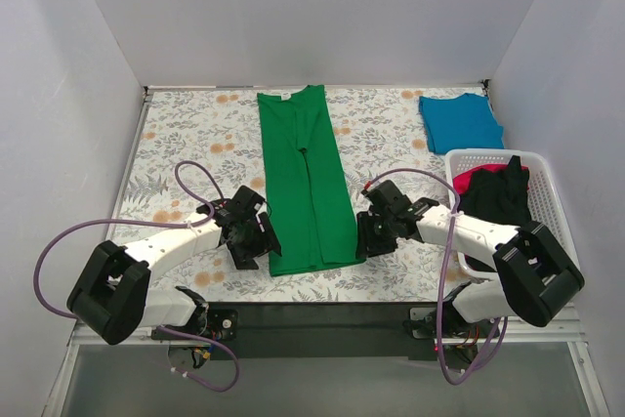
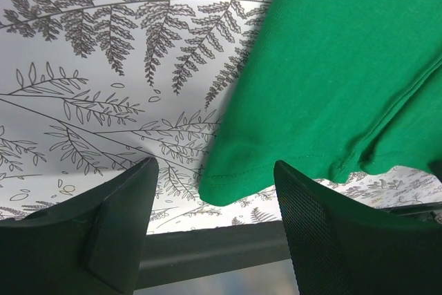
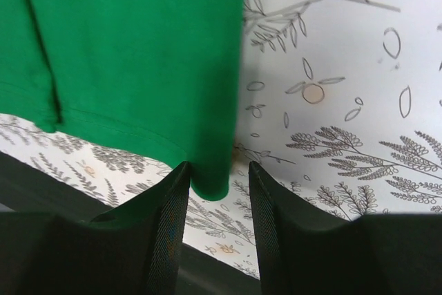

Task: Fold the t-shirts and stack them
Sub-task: Fold the tshirt

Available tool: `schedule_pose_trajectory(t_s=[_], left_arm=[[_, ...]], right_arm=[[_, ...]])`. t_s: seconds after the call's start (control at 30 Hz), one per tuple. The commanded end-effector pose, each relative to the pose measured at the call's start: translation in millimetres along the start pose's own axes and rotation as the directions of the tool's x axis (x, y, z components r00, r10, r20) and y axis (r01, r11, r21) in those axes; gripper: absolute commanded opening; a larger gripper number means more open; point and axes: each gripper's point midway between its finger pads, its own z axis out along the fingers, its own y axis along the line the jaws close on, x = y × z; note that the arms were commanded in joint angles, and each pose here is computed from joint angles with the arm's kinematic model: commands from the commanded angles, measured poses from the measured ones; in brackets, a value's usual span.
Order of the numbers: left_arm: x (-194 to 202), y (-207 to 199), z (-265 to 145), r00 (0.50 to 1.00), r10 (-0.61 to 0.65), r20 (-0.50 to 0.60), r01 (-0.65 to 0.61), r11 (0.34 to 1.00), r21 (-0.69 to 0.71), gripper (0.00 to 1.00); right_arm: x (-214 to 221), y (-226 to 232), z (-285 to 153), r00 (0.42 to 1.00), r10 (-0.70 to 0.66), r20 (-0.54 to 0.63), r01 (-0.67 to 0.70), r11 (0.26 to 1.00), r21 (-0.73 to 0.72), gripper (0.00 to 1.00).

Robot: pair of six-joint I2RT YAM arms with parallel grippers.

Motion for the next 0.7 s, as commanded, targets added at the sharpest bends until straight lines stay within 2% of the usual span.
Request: schedule_pose_trajectory(t_s=[0.0,0.07,0.23,0.37,0.47,0.5,0.57,0.6,0.67], left_arm=[[5,0,0,1.0,0.001,-0.011,-0.001,1.0,0.005,0.67],[8,1,1,1.0,0.008,-0.02,-0.008,1.0,0.003,0.66],[14,5,5,0.999,0.015,-0.042,-0.016,1.0,-0.01,0.66],[19,6,7,0.998,0.023,-0.057,-0.024,1.0,-0.019,0.66],[21,5,8,0.998,0.026,-0.064,-0.028,0.999,-0.021,0.64],[22,6,8,0.997,0.029,-0.066,-0.031,0.999,-0.024,0.63],[24,7,10,0.997,0.031,-0.071,-0.033,0.999,-0.03,0.57],[24,7,10,0.997,0.029,-0.074,-0.031,0.999,-0.032,0.56],[26,7,10,0.996,0.035,-0.079,-0.038,0.999,-0.033,0.53]], right_arm=[[8,-8,6,0.999,0.026,-0.021,-0.026,1.0,0.016,0.46],[16,-14,9,0.999,0.033,-0.039,-0.032,0.999,0.03,0.45],[26,-22,14,0.997,0.035,-0.07,-0.031,0.998,0.053,0.34],[32,-24,16,0.995,0.038,-0.09,-0.033,0.998,0.052,0.3],[35,-24,17,0.994,0.034,-0.101,-0.029,0.998,0.047,0.22],[34,-24,16,0.995,0.033,-0.098,-0.029,0.999,0.046,0.16],[34,-24,16,0.995,0.027,-0.1,-0.023,0.999,0.046,0.11],[34,-24,16,0.994,0.026,-0.103,-0.022,0.999,0.045,0.05],[34,-23,17,0.994,0.024,-0.107,-0.02,0.999,0.044,0.01]])
